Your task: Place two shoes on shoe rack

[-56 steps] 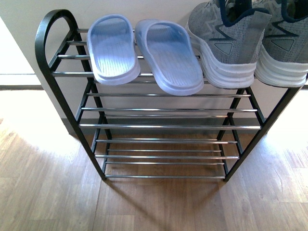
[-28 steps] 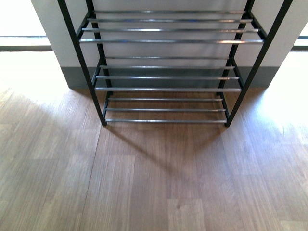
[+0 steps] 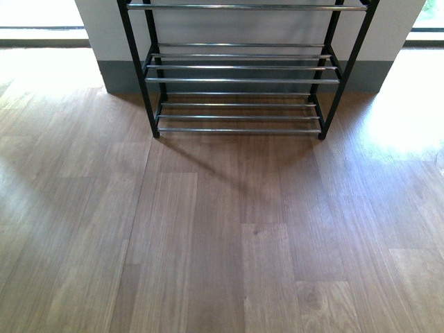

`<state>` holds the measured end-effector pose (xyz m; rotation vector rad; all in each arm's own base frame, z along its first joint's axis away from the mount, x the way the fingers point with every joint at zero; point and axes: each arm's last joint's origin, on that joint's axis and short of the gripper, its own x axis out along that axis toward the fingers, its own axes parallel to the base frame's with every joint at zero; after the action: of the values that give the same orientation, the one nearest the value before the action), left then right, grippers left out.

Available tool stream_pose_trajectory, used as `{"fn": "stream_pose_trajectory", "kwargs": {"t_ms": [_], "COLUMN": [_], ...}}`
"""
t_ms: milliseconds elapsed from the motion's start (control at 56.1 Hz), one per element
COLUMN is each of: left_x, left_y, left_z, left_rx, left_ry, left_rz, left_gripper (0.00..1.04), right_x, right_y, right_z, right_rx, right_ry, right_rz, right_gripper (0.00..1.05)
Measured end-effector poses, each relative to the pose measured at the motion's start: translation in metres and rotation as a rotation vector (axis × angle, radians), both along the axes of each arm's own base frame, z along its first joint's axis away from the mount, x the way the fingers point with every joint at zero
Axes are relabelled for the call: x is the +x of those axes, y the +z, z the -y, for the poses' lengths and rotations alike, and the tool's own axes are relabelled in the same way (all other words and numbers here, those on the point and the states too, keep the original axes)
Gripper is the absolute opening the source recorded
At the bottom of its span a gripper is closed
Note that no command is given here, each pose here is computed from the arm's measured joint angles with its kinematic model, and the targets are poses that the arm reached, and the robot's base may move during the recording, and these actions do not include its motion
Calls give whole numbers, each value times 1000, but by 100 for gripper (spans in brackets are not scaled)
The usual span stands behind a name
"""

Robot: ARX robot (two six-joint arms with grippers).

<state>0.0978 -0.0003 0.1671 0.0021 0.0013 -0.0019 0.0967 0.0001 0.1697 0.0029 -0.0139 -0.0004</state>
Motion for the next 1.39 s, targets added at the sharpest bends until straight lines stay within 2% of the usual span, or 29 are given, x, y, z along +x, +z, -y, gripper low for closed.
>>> {"fn": "stream_pose_trajectory", "kwargs": {"t_ms": [1391], "left_x": [0], "left_y": [0], "left_z": [0], "left_rx": [0], "left_ry": [3], "left_rz": [0], "left_gripper": [95], "right_x": [0], "right_y": [0], "right_z": [0], "right_rx": [0], "right_ry": [3], "right_rz": [2], "right_gripper": [96]}}
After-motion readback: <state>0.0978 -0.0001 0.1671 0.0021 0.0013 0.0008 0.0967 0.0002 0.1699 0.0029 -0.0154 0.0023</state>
